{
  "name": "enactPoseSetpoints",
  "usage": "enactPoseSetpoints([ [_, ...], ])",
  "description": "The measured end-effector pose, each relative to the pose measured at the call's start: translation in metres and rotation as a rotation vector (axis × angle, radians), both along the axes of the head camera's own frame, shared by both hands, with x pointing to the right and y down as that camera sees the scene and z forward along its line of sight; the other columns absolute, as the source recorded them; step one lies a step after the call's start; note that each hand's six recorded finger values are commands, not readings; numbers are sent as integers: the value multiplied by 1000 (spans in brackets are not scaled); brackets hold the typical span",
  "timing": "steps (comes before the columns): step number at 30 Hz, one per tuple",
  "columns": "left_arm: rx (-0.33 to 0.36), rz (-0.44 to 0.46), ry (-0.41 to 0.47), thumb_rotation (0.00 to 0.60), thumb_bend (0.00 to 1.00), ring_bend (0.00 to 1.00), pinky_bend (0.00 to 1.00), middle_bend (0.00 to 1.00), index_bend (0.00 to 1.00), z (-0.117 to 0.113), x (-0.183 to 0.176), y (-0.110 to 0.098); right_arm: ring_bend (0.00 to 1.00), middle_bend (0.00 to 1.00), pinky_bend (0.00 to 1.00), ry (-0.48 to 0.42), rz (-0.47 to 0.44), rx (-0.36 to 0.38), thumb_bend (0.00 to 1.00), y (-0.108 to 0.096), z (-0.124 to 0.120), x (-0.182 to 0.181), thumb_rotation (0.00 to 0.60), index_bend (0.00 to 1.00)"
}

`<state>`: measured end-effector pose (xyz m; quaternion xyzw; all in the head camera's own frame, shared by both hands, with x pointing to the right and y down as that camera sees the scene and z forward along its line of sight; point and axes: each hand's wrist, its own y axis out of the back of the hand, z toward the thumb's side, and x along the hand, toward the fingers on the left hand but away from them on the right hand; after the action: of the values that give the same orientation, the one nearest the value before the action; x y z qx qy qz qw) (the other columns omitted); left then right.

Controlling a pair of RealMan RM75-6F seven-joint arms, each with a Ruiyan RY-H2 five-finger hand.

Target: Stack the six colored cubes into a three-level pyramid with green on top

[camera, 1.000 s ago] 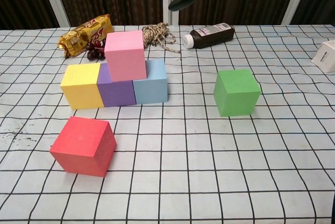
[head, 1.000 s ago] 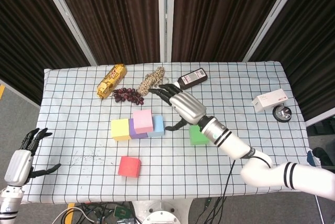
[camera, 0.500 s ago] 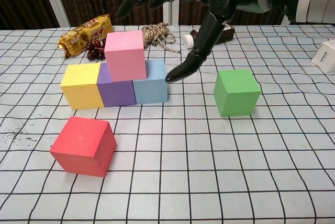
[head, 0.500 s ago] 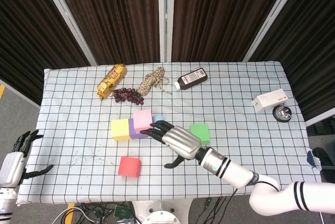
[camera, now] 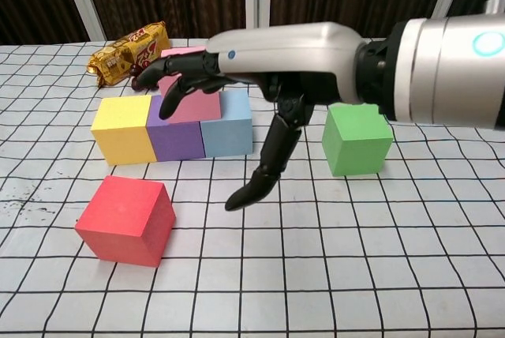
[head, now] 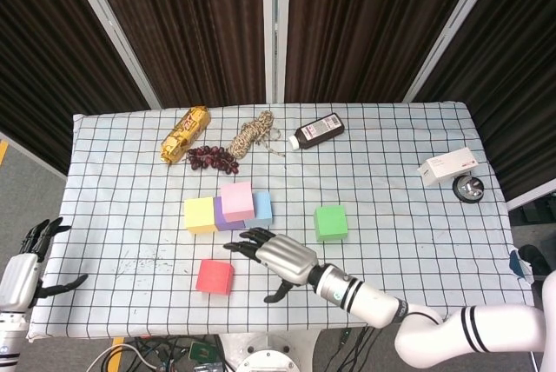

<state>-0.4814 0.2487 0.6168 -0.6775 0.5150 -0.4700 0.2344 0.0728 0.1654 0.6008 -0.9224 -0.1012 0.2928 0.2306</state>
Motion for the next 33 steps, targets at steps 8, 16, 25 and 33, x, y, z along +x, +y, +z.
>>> enactPoseSetpoints([
  [8, -8, -8, -6, 600, 0, 1, 45, 184, 42, 4, -4, 2, 0, 152, 0, 20, -2, -38, 5, 13, 22, -17, 600, 0],
  [16, -11, -20, -7, 600, 0, 1, 44, 184, 41, 7, -8, 4, 0, 117, 0, 23, 44, -47, 2, 26, 36, -35, 600, 0],
  [25, -17, -28, -6, 600, 0, 1, 45, 184, 42, 8, -12, 5, 0, 80, 0, 60, 80, -38, 1, 32, 51, -52, 600, 0],
  [33, -21, -34, -7, 600, 0, 0, 45, 184, 42, 10, -15, 7, 0, 104, 0, 79, 98, -44, 2, 37, 60, -64, 600, 0],
])
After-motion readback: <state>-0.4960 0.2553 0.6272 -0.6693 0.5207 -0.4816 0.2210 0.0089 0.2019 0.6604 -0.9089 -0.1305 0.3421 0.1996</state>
